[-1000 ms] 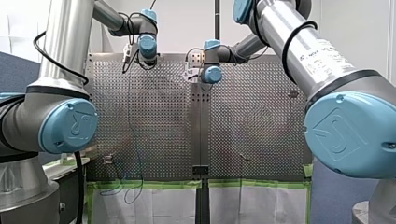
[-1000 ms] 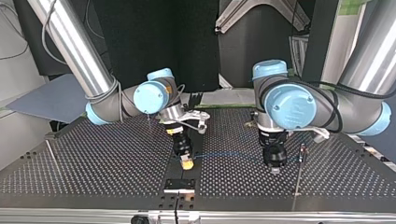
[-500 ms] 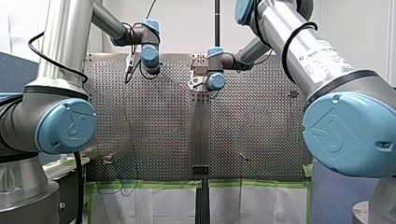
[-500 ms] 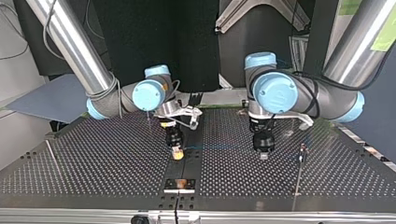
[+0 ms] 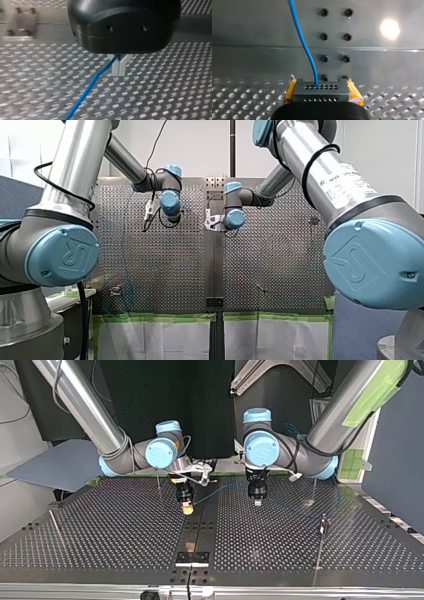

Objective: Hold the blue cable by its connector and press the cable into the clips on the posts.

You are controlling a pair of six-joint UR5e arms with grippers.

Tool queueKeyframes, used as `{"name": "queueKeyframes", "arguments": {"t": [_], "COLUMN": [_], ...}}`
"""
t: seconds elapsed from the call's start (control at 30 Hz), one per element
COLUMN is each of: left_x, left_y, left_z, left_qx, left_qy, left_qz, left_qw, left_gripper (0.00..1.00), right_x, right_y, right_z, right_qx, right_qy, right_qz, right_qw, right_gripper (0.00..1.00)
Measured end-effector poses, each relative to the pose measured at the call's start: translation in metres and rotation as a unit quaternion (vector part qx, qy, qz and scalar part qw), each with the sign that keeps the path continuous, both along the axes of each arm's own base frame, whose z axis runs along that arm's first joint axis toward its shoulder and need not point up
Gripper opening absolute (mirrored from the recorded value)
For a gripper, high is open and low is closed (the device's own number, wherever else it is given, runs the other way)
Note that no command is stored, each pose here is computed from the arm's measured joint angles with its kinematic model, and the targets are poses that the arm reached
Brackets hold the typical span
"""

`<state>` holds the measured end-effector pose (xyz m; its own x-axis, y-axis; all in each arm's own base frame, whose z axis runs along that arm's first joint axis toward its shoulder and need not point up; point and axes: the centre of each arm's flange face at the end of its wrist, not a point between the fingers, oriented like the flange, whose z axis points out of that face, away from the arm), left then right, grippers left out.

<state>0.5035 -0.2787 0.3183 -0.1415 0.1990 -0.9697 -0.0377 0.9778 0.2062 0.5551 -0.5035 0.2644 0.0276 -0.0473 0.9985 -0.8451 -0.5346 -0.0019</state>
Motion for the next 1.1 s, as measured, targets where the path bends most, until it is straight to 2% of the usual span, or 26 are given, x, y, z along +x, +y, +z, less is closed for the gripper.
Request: {"name": "queueKeyframes", "arguments": {"t": [0.1,0.23,0.5,0.63,0.87,1.1], "left_x": [-0.002,-0.008,-0.024,-0.031,-0.036,-0.051], "left_y": [-0.003,-0.007,-0.007,-0.008,-0.023,-0.042], "left_z": [-0.024,-0.056,-0.092,-0.112,-0.146,-0.173], "left_qx": [0.004,0.010,0.006,0.008,0.004,-0.006], "left_qy": [0.012,0.026,0.033,0.039,0.045,0.041], "left_qz": [-0.003,-0.008,-0.018,-0.022,-0.036,-0.052], "left_qw": [0.9999,0.9996,0.9993,0.9989,0.9983,0.9978], "left_gripper": [0.00,0.00,0.00,0.00,0.00,0.00], "right_x": [-0.004,-0.011,-0.021,-0.027,-0.038,-0.050], "right_y": [0.001,0.001,0.007,0.009,0.017,0.027], "right_z": [-0.010,-0.025,-0.050,-0.063,-0.088,-0.113], "right_qx": [0.001,0.008,0.012,0.012,0.012,0.006], "right_qy": [-0.002,-0.011,-0.019,-0.017,-0.017,-0.006], "right_qz": [-0.002,-0.006,-0.010,-0.012,-0.015,-0.022], "right_qw": [1.0000,0.9999,0.9997,0.9997,0.9997,0.9997], "right_gripper": [0.00,0.00,0.00,0.00,0.00,0.00]}}
